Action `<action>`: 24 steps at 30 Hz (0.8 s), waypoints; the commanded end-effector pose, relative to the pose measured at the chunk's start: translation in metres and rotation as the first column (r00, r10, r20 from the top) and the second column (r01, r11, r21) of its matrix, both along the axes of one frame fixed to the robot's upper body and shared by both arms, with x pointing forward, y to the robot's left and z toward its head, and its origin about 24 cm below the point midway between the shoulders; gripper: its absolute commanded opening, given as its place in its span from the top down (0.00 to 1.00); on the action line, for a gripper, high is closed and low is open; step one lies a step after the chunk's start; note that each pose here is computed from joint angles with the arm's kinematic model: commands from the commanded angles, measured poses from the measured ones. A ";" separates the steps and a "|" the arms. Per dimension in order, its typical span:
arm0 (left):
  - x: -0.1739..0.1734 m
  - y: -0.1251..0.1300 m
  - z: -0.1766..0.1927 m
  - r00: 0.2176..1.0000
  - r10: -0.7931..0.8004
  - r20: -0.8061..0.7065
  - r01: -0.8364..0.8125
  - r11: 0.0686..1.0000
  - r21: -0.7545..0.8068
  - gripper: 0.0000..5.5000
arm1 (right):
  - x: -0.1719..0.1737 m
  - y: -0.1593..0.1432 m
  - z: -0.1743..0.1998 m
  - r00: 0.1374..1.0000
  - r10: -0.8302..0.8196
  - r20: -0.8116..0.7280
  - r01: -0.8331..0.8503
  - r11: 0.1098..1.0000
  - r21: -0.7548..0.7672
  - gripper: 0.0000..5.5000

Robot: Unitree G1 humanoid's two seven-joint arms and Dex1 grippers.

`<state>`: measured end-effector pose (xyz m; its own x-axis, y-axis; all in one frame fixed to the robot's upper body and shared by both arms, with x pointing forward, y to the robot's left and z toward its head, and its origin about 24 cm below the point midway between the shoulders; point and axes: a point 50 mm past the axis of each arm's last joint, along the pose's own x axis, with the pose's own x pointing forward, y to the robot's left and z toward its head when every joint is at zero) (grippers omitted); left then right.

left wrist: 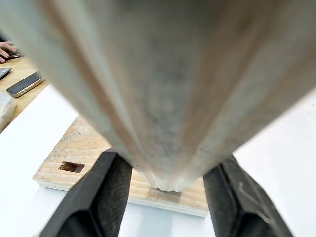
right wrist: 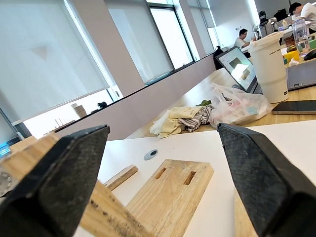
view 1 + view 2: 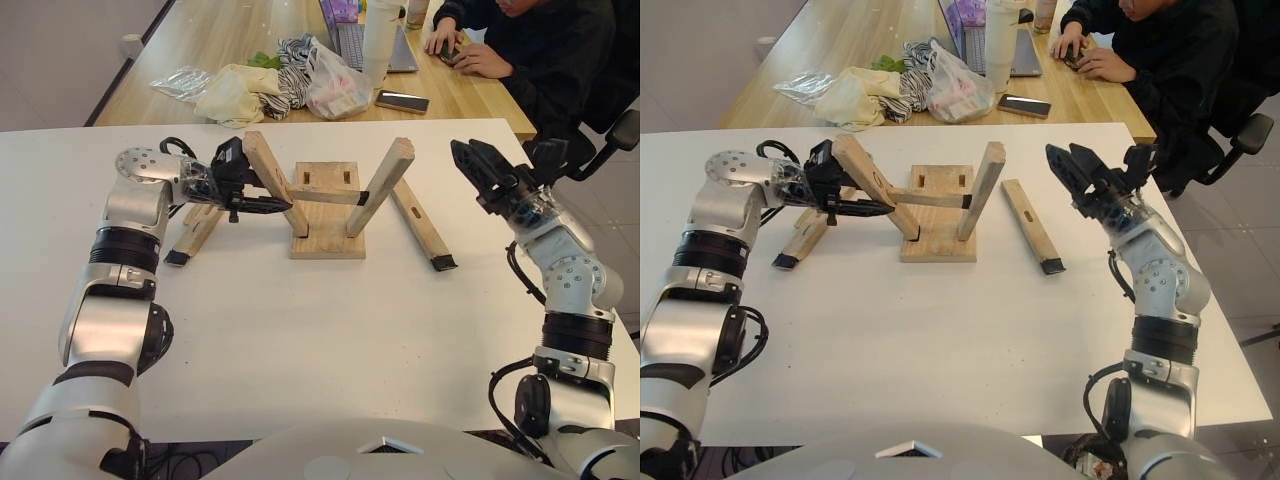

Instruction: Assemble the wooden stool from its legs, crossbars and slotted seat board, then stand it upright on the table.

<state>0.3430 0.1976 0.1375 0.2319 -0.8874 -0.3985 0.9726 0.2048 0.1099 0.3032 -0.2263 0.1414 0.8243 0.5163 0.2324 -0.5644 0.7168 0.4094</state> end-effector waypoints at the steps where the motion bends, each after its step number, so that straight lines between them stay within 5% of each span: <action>1: -0.005 -0.006 -0.028 0.995 0.078 -0.058 -0.072 0.992 0.103 0.63 | 0.013 -0.001 0.051 0.985 -0.116 0.126 0.116 0.993 0.004 0.27; 9: -0.013 -0.023 -0.042 0.989 0.116 -0.090 -0.108 0.990 0.092 0.63 | -0.029 0.059 0.143 0.893 0.013 0.449 -0.049 0.997 0.067 0.27; 13: -0.016 -0.023 -0.043 0.984 0.135 -0.113 -0.124 0.987 0.100 0.63 | -0.045 0.108 0.155 0.840 0.092 0.535 0.031 0.976 -0.217 0.27; 17: -0.018 -0.015 -0.041 0.979 0.168 -0.117 -0.156 0.982 0.103 0.63 | -0.032 0.148 0.110 0.849 0.169 0.501 0.215 0.754 -0.620 0.27; 24: -0.019 -0.009 -0.040 0.971 0.205 -0.126 -0.193 0.976 0.102 0.63 | -0.007 0.172 0.051 0.889 0.210 0.407 0.296 0.413 -0.861 0.27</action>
